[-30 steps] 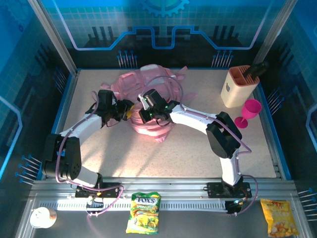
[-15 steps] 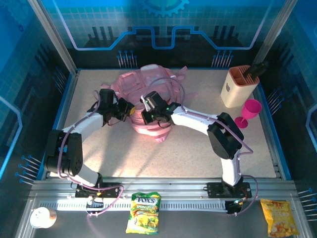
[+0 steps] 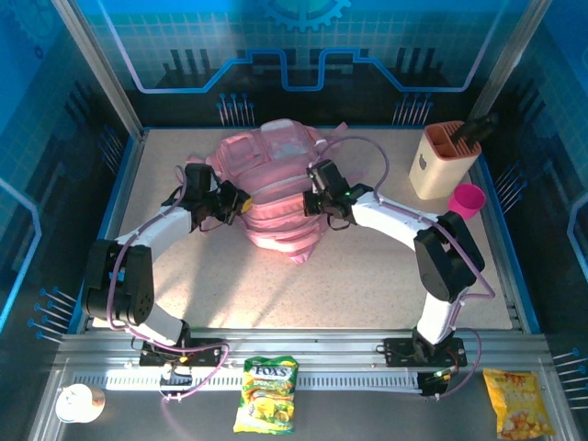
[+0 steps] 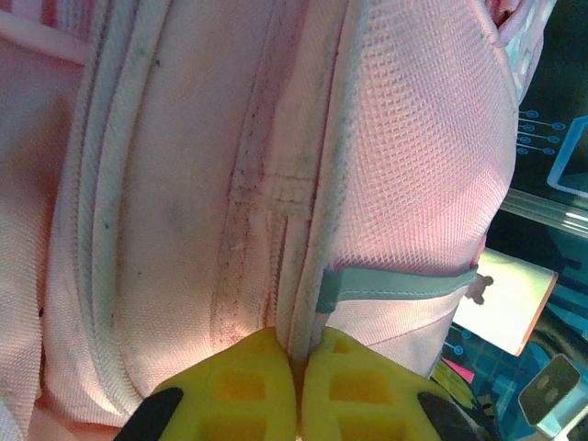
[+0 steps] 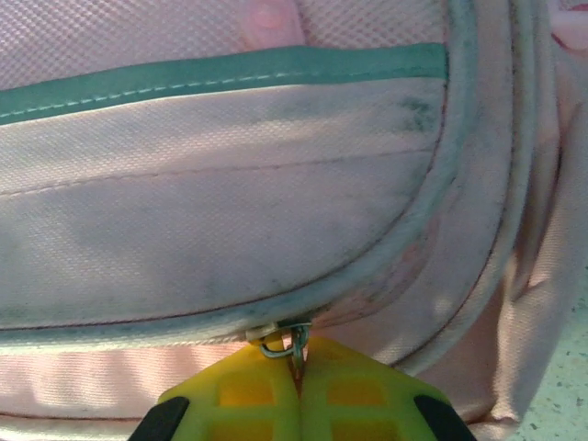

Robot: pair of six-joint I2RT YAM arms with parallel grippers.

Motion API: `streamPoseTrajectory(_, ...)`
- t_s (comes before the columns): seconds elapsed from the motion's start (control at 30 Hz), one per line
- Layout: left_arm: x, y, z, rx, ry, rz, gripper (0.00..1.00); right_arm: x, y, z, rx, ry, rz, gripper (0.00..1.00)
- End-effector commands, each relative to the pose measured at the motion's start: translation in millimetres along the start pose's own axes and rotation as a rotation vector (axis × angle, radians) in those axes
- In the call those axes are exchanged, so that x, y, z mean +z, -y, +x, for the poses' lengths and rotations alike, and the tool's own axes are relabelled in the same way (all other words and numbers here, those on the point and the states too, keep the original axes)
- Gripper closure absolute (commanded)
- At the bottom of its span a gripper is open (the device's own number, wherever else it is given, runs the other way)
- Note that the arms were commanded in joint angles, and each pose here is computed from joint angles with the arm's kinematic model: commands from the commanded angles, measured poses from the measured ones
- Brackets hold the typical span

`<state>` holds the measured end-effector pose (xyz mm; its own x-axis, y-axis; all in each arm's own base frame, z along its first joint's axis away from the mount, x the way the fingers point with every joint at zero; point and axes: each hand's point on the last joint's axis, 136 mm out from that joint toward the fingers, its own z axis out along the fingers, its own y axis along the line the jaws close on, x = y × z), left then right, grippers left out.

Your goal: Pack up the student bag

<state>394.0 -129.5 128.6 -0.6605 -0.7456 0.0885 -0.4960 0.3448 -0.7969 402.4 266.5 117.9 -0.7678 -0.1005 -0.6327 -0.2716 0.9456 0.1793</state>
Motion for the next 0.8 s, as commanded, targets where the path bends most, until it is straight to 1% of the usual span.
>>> streamPoseTrajectory(0.0, -3, 14, -16, 0.033, 0.036, 0.027, 1.00, -2, -8, 5, -0.044, -0.072, -0.062, 0.91)
streamPoseTrajectory(0.1, -1, 15, -15, 0.025, 0.022, 0.038, 1.00, 5, -19, 9, -0.058, -0.101, -0.101, 0.85)
streamPoseTrajectory(0.23, 0, 17, -16, 0.023, 0.020, 0.044, 1.00, 8, -18, 4, -0.050, -0.091, -0.079, 0.78)
streamPoseTrajectory(0.37, -1, 16, -15, 0.023, 0.018, 0.041, 1.00, 10, -16, -1, -0.030, -0.078, -0.061, 0.77)
streamPoseTrajectory(0.5, -1, 16, -17, 0.029, 0.024, 0.036, 1.00, 10, -3, -6, -0.004, -0.061, 0.003, 0.89)
streamPoseTrajectory(0.67, -4, 14, -23, 0.047, 0.044, 0.020, 1.00, 1, 31, -9, 0.066, -0.030, 0.123, 0.98)
streamPoseTrajectory(0.77, -2, 9, -28, 0.066, 0.053, -0.008, 1.00, 3, 45, -6, 0.109, -0.067, 0.157, 0.99)
